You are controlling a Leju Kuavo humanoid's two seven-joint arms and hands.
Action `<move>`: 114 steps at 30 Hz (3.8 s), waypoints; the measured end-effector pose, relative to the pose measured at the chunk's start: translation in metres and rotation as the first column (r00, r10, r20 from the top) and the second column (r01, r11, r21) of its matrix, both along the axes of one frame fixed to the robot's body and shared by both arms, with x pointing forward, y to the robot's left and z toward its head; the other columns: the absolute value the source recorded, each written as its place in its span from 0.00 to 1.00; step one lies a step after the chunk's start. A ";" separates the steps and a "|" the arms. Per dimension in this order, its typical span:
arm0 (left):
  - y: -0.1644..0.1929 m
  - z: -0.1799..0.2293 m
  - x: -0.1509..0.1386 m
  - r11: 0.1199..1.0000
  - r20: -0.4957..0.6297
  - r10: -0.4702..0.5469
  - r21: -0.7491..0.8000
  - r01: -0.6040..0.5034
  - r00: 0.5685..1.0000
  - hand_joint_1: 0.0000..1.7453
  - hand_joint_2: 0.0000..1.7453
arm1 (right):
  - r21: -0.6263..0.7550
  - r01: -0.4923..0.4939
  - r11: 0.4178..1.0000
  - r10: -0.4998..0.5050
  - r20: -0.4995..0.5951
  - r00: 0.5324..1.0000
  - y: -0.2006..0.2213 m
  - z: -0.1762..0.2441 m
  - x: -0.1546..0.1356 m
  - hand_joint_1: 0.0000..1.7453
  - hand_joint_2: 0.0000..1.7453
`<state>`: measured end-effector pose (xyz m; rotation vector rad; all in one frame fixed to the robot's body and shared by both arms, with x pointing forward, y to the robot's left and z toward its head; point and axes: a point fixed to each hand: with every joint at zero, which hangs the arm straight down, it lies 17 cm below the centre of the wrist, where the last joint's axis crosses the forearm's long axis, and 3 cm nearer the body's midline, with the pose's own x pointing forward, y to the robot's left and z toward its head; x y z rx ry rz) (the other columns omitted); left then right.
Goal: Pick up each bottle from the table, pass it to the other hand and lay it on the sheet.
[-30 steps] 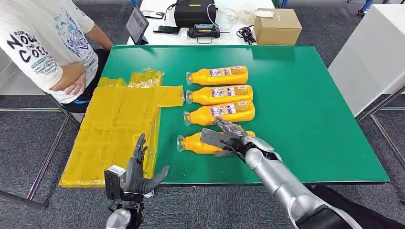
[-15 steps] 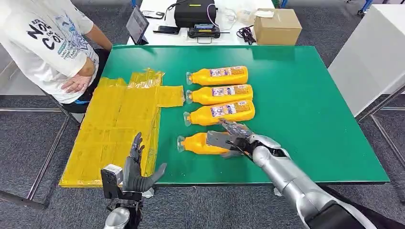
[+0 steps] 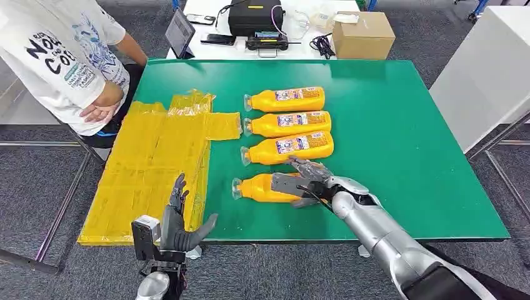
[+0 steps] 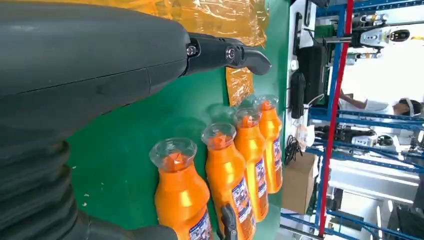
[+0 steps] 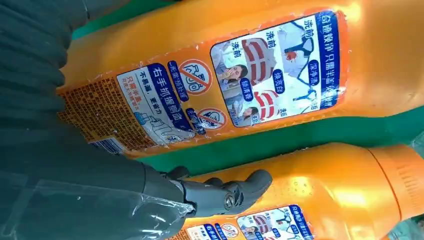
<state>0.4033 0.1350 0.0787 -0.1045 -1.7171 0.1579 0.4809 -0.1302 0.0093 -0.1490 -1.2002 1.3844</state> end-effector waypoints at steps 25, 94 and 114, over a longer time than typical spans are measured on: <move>0.004 -0.007 0.000 0.999 -0.030 0.022 -0.049 -0.024 0.999 0.00 1.00 | -0.188 -0.080 0.979 0.067 -0.073 0.995 -0.055 -0.019 -0.014 1.00 1.00; -0.036 0.033 -0.016 0.848 0.045 -0.248 -0.473 0.239 0.968 0.00 1.00 | 0.886 -0.038 0.463 -0.396 0.245 0.885 0.114 0.134 -0.161 1.00 1.00; -0.052 0.034 -0.031 0.793 0.084 -0.331 -0.515 0.326 0.940 0.00 1.00 | 0.906 -0.018 0.423 -0.276 0.148 0.950 0.146 0.115 -0.165 1.00 1.00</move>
